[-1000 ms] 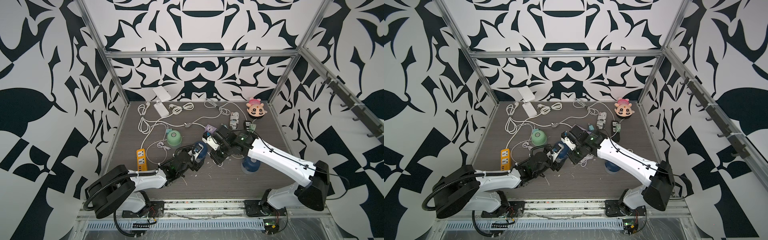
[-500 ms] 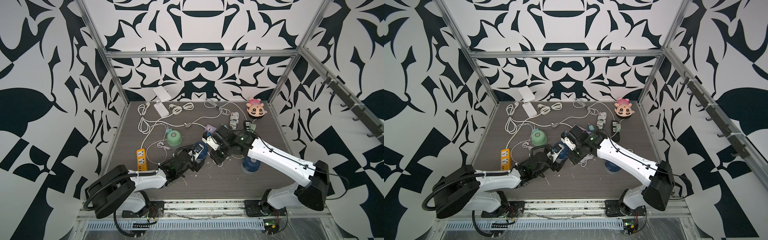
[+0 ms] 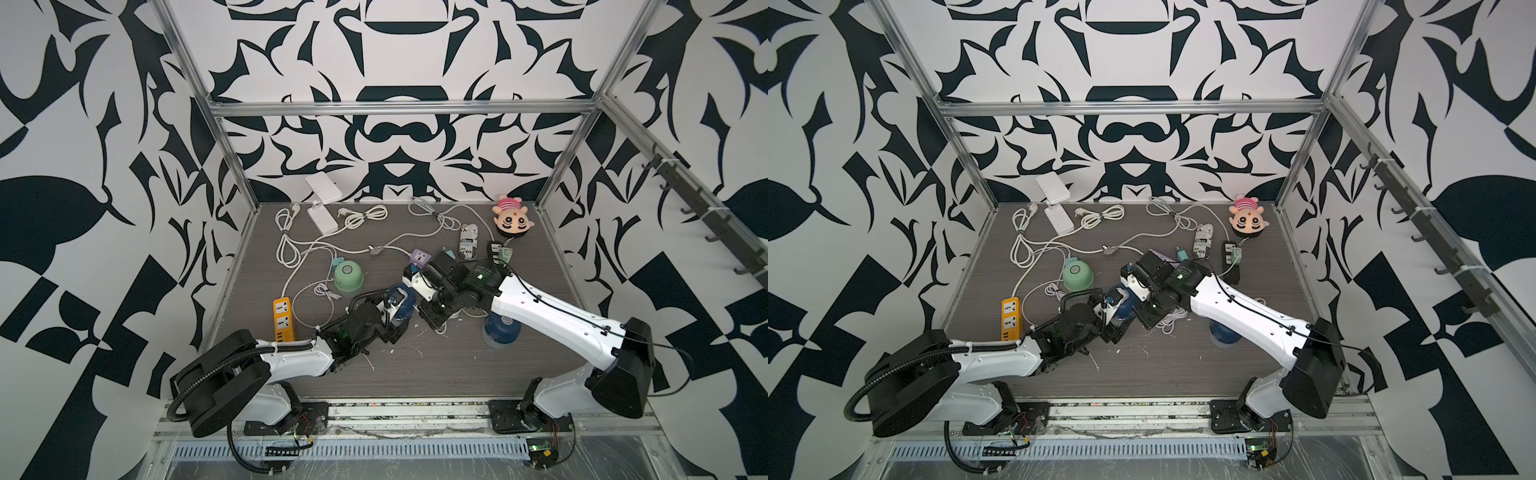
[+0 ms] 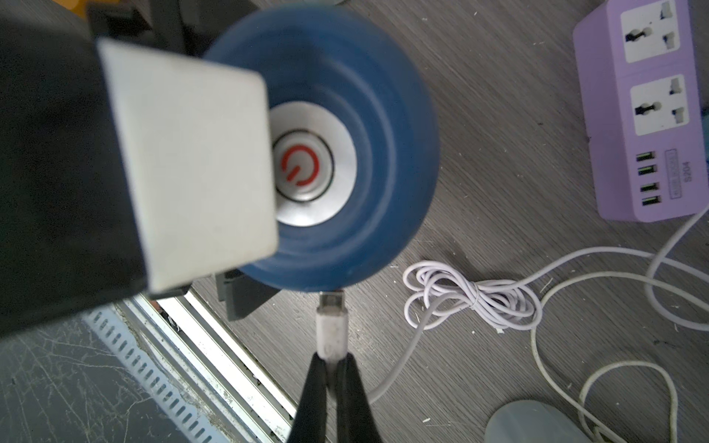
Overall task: Charge the cordless meat grinders
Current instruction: Insert the charging cable into the cordless meat grinder.
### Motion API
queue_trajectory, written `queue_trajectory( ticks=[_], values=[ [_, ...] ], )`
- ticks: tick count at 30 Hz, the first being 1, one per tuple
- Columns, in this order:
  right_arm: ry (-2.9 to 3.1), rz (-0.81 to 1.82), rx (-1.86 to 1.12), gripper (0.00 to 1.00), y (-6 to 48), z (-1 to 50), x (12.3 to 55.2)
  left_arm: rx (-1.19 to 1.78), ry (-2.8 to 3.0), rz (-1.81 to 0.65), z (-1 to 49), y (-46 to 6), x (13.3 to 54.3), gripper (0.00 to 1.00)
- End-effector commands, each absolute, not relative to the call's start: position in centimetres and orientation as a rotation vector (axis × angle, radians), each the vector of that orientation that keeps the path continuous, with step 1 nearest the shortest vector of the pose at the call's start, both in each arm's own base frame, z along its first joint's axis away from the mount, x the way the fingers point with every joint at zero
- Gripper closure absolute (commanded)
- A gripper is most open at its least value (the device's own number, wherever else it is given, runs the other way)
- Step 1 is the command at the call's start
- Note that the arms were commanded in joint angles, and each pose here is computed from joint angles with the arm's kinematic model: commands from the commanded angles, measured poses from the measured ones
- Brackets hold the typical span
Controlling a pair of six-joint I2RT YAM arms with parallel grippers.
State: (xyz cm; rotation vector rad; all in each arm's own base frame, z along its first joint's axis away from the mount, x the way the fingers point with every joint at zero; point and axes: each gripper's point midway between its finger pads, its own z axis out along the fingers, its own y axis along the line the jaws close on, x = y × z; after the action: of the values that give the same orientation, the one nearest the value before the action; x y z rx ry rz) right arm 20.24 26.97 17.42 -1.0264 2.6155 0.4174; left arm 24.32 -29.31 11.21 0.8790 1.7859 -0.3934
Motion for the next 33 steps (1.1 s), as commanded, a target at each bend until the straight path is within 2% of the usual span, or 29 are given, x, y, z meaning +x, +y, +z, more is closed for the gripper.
queue_trajectory(
  ticks=[1,33],
  values=[
    [2.558,0.460,-1.039,1.00,28.0,19.0,20.6,0.847,1.733,-0.439,13.0,-30.1,24.6,0.44],
    [2.533,0.528,-1.055,1.00,29.2,19.7,20.6,0.951,1.746,-0.406,11.6,-31.2,23.8,0.48]
  ],
)
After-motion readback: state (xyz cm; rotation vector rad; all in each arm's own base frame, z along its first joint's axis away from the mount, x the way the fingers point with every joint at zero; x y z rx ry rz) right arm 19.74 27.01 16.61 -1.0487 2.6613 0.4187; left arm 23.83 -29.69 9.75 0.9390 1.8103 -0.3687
